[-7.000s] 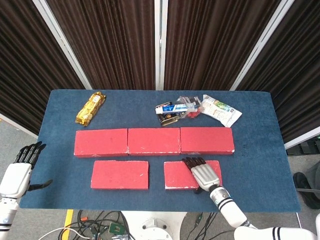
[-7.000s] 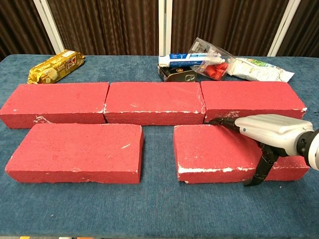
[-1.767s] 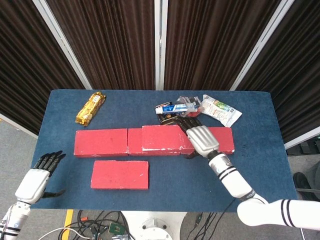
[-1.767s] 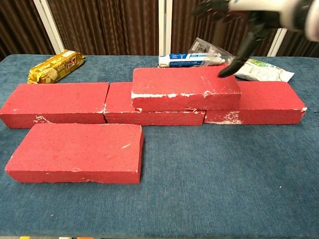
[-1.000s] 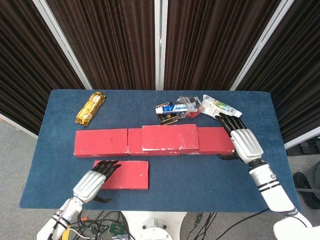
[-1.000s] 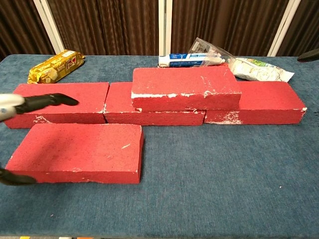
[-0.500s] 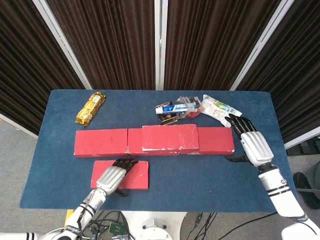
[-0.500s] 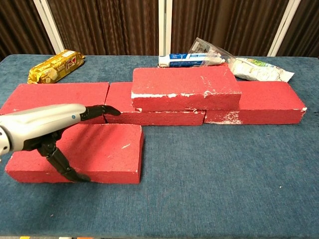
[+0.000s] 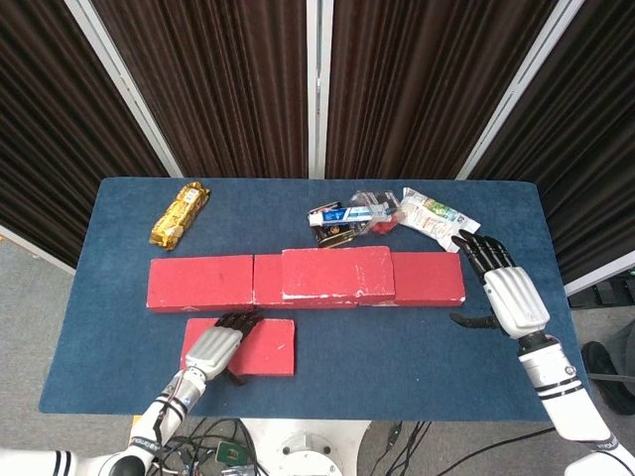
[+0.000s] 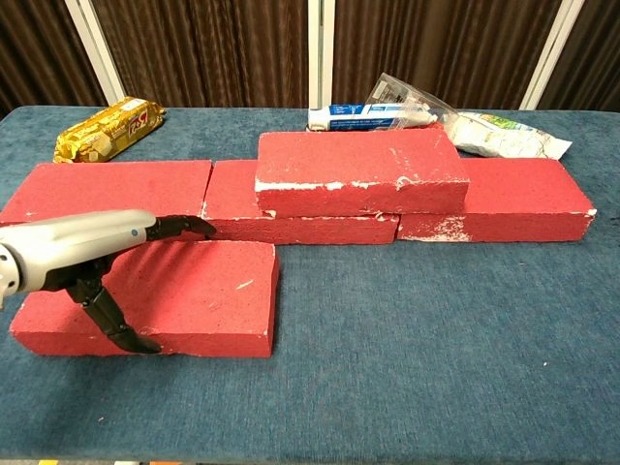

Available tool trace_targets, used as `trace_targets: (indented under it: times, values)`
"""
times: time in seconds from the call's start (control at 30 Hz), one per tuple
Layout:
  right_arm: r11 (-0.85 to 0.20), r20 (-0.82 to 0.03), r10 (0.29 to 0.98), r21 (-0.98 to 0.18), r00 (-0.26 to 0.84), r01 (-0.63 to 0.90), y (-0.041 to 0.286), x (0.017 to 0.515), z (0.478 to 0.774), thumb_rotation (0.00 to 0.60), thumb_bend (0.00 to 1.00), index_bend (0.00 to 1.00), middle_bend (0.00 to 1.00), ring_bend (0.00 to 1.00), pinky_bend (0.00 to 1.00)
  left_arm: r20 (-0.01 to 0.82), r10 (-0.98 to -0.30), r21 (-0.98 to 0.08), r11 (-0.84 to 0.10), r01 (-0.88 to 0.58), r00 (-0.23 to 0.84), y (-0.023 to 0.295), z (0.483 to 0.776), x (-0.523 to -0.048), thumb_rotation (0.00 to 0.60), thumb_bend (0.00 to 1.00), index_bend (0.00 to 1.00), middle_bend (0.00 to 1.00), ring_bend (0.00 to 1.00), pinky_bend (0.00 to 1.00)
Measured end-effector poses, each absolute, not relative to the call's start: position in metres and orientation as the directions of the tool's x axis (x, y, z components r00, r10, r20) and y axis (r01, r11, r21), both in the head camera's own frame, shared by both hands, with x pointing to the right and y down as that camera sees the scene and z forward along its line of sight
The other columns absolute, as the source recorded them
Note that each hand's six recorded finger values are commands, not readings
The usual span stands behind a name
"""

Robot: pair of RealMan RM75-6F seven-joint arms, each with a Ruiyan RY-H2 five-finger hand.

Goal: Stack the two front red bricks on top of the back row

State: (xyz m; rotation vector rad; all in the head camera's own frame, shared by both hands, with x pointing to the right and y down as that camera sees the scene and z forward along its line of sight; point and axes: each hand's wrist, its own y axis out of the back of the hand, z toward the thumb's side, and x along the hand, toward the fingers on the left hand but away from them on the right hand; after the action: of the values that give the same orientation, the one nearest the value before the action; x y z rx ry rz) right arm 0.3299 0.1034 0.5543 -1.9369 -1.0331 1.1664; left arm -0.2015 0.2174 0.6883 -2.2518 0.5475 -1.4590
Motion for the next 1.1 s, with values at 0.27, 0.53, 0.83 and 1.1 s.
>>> trace_targets:
  times: [0.27, 0.53, 0.83, 1.1]
  values:
    - [-0.485, -0.405, 0.866, -0.823, 0.293, 0.295, 0.103, 0.332, 0.556, 0.6, 0.0, 0.0, 0.0, 0.0, 0.0, 0.781, -0.517, -0.52, -0.849, -0.093, 0.351, 0.215, 0.694, -0.205, 0.6, 0.05, 0.0, 0.0, 0.0, 0.0]
    - [-0.499, -0.422, 0.859, -0.818, 0.289, 0.288, 0.104, 0.334, 0.56, 0.6, 0.0, 0.0, 0.0, 0.0, 0.0, 0.788, -0.511, -0.518, -0.852, -0.079, 0.344, 0.214, 0.698, -0.205, 0.6, 0.05, 0.0, 0.0, 0.0, 0.0]
    - [-0.504, -0.43, 0.857, -0.815, 0.284, 0.288, 0.104, 0.336, 0.562, 0.6, 0.0, 0.0, 0.0, 0.0, 0.0, 0.785, -0.521, -0.533, -0.844, -0.062, 0.335, 0.211, 0.7, -0.206, 0.6, 0.05, 0.0, 0.0, 0.0, 0.0]
    - [-0.504, -0.432, 0.858, -0.813, 0.278, 0.293, 0.105, 0.338, 0.562, 0.6, 0.0, 0.0, 0.0, 0.0, 0.0, 0.799, -0.51, -0.522, -0.851, -0.053, 0.32, 0.215, 0.704, -0.207, 0.6, 0.05, 0.0, 0.0, 0.0, 0.0]
